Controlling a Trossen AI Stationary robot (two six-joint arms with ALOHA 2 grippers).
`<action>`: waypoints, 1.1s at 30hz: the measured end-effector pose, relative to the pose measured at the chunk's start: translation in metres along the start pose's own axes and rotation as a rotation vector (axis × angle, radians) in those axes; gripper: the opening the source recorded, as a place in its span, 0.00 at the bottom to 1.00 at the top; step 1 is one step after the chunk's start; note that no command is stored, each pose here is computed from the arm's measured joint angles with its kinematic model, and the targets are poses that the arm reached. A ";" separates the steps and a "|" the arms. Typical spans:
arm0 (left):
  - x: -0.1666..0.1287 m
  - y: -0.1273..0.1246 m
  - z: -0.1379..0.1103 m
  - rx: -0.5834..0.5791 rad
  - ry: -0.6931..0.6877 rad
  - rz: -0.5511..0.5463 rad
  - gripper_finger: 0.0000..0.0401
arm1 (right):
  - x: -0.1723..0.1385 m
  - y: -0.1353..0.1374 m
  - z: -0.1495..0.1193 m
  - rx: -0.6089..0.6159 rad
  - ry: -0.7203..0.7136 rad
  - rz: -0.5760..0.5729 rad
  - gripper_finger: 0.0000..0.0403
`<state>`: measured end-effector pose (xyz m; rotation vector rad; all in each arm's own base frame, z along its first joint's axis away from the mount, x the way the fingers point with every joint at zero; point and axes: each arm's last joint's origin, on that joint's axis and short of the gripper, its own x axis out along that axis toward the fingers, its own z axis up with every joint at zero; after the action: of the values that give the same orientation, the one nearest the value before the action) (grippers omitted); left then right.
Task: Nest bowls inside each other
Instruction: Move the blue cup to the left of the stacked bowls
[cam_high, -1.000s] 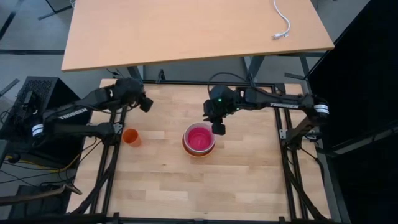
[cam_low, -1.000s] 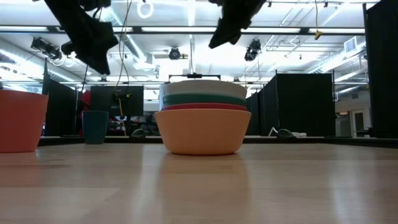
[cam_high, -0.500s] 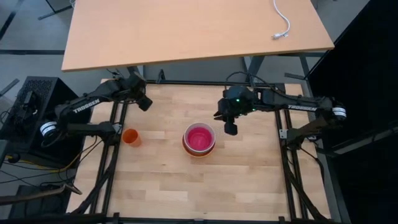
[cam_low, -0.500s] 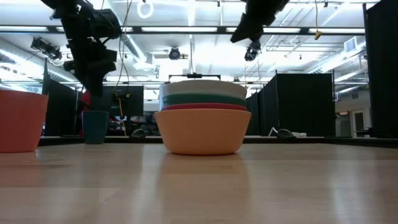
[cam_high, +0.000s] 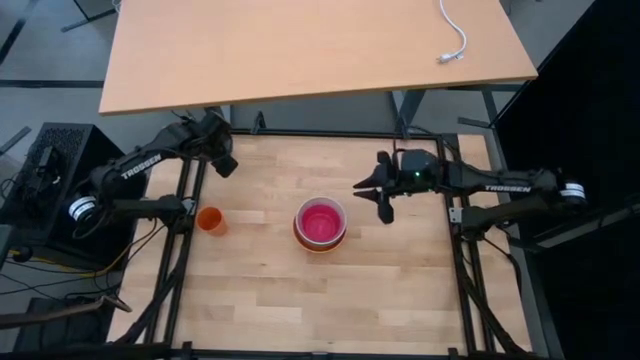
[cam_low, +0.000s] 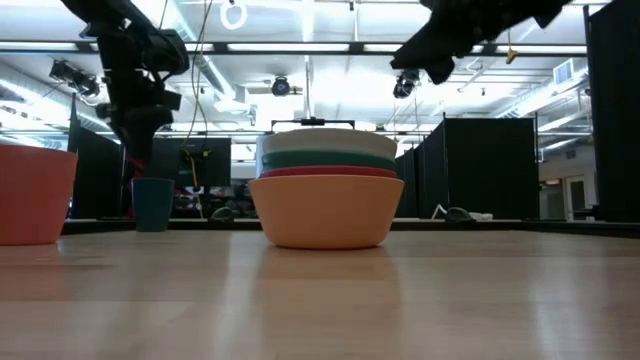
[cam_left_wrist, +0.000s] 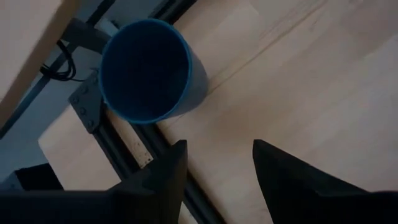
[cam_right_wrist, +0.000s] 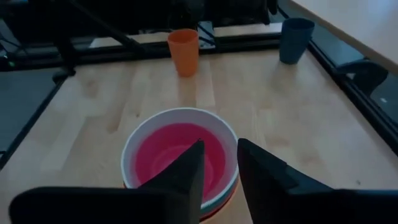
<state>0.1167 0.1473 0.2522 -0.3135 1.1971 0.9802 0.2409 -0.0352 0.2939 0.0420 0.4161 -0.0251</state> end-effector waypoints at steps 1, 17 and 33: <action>0.002 0.000 0.001 0.004 0.005 0.003 0.42 | 0.000 0.000 -0.002 0.001 -0.006 0.001 0.20; 0.038 0.007 0.014 0.051 0.116 0.077 0.46 | 0.000 0.002 -0.023 0.006 -0.072 0.033 0.21; 0.030 0.010 0.033 0.074 0.076 0.050 0.39 | 0.000 0.002 -0.023 0.004 -0.071 0.033 0.21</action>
<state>0.1307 0.1890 0.2409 -0.2649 1.3123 0.9713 0.2315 -0.0324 0.2734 0.0515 0.3439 0.0049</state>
